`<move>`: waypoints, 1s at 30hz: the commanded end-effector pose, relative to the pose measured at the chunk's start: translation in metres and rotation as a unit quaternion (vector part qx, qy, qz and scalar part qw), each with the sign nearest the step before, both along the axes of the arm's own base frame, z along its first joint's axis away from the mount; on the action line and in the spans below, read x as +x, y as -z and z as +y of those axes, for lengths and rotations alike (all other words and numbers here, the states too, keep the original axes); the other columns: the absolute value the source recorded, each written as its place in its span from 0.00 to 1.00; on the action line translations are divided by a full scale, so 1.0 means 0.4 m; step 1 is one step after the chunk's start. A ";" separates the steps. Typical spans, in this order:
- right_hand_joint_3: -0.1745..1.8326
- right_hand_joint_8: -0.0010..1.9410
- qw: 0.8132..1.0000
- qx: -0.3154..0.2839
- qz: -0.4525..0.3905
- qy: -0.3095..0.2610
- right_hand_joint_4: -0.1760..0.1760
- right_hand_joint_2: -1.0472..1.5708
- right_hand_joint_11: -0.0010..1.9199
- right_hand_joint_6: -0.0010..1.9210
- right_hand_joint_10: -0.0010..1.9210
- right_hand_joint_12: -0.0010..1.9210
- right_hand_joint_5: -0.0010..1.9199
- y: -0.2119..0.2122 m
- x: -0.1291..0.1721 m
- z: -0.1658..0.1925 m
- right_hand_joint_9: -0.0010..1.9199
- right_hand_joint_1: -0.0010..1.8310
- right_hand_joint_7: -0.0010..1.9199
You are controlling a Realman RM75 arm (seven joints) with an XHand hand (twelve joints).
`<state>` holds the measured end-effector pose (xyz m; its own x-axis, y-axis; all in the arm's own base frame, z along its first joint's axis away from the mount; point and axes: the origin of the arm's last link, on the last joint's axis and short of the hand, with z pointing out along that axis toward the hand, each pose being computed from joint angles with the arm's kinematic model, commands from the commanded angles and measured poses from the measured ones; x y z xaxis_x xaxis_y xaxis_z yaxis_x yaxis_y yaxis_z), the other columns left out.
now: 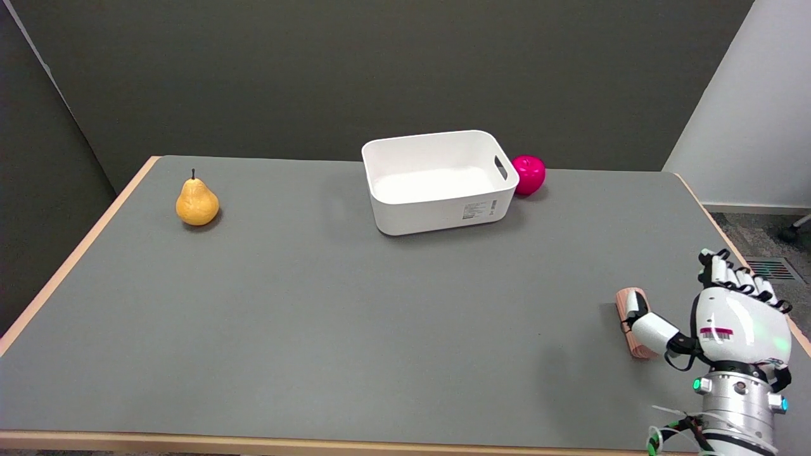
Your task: Pick up the wooden cylinder.
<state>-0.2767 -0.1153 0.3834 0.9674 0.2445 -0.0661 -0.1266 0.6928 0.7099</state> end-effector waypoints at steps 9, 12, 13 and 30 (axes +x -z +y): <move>0.45 0.39 0.995 -0.040 -0.045 0.078 0.00 0.66 0.14 0.24 0.58 0.79 0.06 0.059 -0.060 0.008 0.18 0.18 0.22; 0.45 0.39 0.995 -0.037 -0.043 0.078 0.00 0.66 0.14 0.24 0.58 0.79 0.06 0.061 -0.059 0.007 0.18 0.17 0.22; 0.45 0.39 0.995 -0.036 -0.042 0.077 0.00 0.66 0.15 0.24 0.58 0.80 0.06 0.061 -0.058 0.007 0.18 0.17 0.22; 0.46 0.41 0.993 -0.047 -0.049 0.092 0.00 0.65 0.18 0.25 0.62 0.84 0.08 0.007 -0.088 -0.053 0.22 0.19 0.25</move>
